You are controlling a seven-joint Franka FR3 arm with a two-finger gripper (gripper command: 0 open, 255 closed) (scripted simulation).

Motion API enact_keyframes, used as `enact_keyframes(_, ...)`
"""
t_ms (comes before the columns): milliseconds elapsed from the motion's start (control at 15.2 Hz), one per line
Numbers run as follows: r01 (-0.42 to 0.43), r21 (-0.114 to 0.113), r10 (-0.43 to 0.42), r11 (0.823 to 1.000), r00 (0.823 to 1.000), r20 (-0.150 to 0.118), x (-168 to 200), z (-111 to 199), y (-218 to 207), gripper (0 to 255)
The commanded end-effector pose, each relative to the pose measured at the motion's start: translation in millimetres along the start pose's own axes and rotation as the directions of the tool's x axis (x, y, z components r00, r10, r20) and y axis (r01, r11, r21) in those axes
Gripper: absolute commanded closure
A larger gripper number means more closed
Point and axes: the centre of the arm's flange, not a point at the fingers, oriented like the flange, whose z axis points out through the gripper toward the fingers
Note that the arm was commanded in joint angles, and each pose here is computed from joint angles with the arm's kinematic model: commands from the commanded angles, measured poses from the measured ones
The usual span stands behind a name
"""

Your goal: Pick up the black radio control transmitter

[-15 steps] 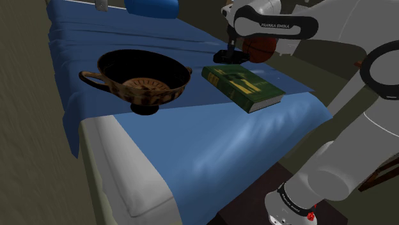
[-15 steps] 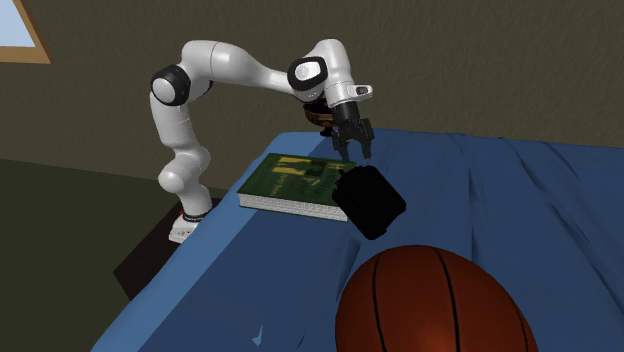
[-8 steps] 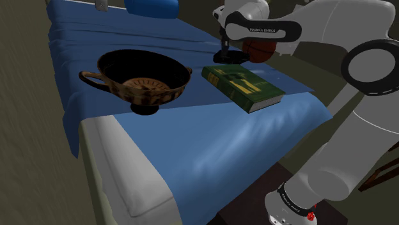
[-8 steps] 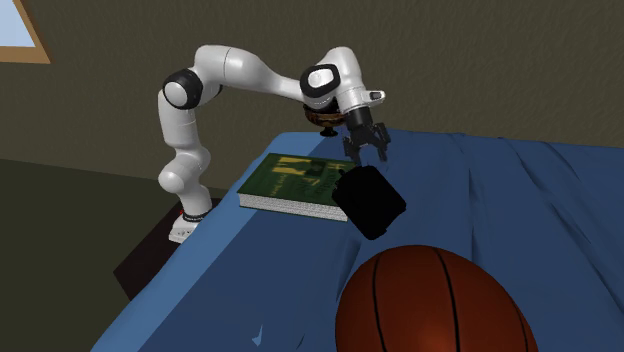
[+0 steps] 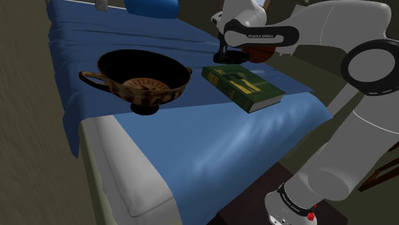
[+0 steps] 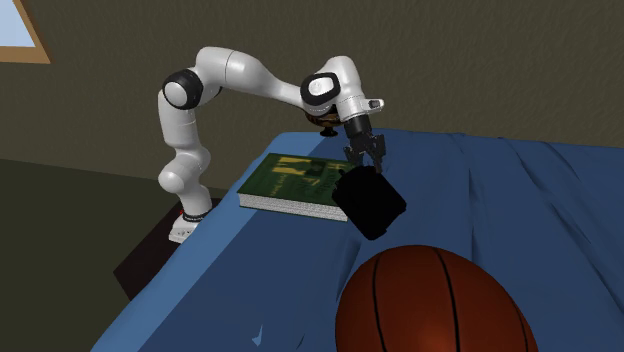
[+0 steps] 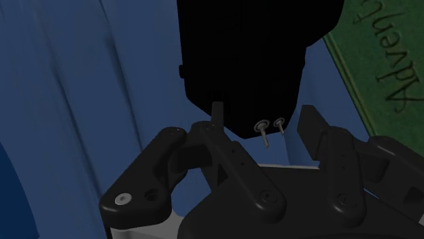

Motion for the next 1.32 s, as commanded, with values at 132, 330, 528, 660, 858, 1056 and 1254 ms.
enact_keyframes(132,0.000,0.001,0.000,1.000,1.000,0.000,0,0,0,255)
enact_keyframes(330,0.000,0.001,0.000,1.000,1.000,0.000,0,0,0,255)
enact_keyframes(528,0.000,0.001,0.000,1.000,1.000,0.000,-2,-8,6,255)
enact_keyframes(660,0.000,0.001,0.000,1.000,1.000,0.000,-3,-17,12,255)
enact_keyframes(858,0.000,0.001,0.000,1.000,1.000,0.000,-5,-30,20,255)
enact_keyframes(1056,0.000,0.001,0.000,1.000,1.000,0.000,-7,-43,29,255)
enact_keyframes(1254,0.000,0.001,0.000,1.000,1.000,0.000,-9,-56,38,255)
